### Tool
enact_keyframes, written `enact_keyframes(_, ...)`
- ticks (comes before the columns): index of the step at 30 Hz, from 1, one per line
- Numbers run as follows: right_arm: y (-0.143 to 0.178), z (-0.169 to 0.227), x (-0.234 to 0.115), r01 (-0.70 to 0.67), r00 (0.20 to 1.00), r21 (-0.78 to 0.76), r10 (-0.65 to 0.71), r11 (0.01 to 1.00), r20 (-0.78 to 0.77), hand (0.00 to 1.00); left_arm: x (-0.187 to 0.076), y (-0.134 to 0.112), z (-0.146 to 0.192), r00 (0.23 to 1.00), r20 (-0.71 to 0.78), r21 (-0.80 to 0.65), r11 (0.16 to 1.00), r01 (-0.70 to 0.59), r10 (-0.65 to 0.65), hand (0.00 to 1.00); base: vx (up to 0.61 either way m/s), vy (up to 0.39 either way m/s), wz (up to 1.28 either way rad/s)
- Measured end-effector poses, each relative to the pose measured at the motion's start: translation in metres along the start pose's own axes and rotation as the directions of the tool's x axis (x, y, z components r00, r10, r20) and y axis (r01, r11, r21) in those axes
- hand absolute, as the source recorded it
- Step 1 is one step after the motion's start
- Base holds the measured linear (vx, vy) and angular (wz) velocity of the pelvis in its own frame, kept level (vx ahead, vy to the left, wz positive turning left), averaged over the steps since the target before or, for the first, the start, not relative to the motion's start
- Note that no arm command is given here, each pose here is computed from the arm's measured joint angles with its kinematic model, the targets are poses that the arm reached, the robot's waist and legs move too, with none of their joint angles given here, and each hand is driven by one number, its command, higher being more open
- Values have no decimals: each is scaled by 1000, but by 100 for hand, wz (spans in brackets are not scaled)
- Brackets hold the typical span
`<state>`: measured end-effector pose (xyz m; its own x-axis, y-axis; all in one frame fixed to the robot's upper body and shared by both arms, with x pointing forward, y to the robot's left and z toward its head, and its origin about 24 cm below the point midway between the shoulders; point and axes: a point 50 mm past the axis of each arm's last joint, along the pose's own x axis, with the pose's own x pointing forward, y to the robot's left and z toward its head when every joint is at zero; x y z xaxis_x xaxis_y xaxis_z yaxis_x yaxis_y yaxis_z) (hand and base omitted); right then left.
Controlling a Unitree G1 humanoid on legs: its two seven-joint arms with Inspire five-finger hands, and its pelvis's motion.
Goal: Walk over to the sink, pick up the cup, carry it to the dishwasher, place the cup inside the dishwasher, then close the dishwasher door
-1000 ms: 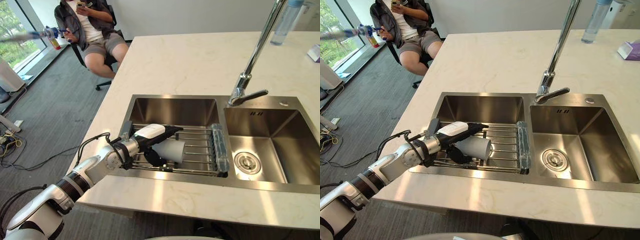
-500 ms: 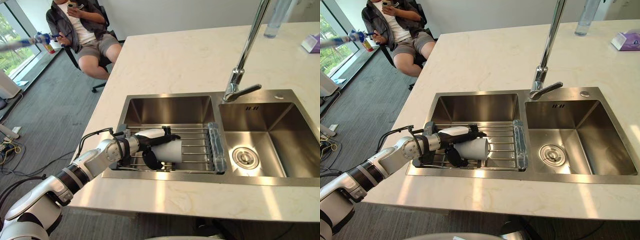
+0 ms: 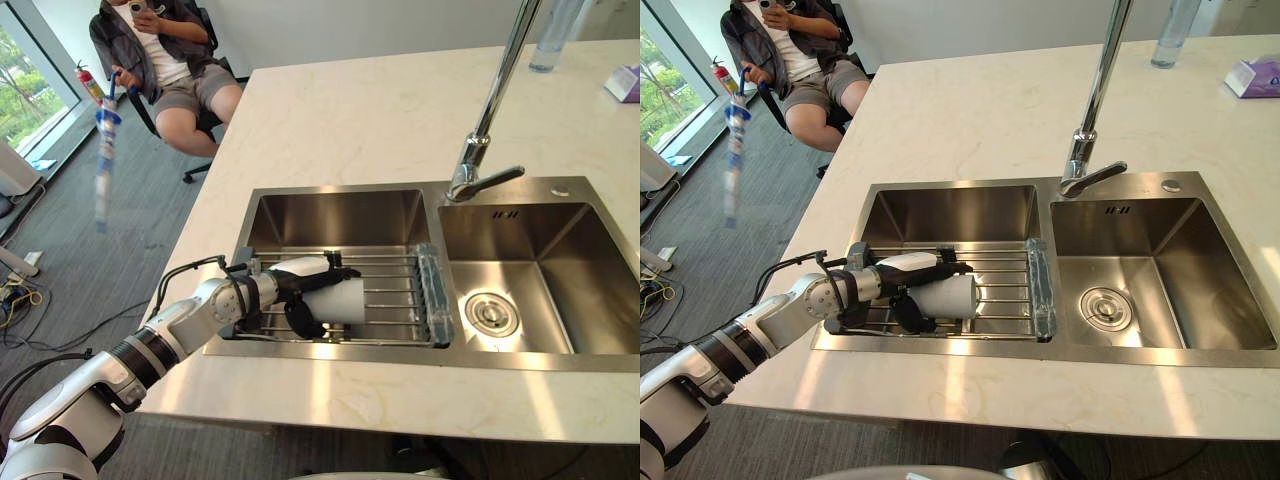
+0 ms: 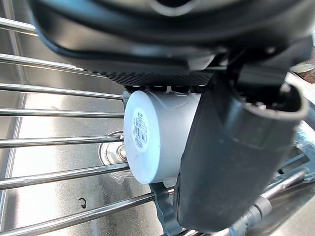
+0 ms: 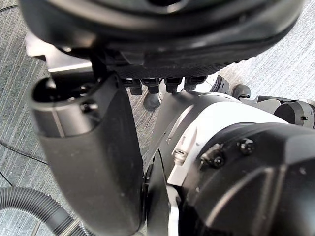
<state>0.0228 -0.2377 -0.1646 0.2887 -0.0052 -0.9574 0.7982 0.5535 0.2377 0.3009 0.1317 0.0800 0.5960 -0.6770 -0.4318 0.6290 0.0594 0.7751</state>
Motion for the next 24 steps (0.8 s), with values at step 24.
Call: enact_keyframes(24,6,3,1,-12,999,-51,11,999,-30,100,-16,-24,-6,896,-34,-617,696,-368,444,0,-13,2,11)
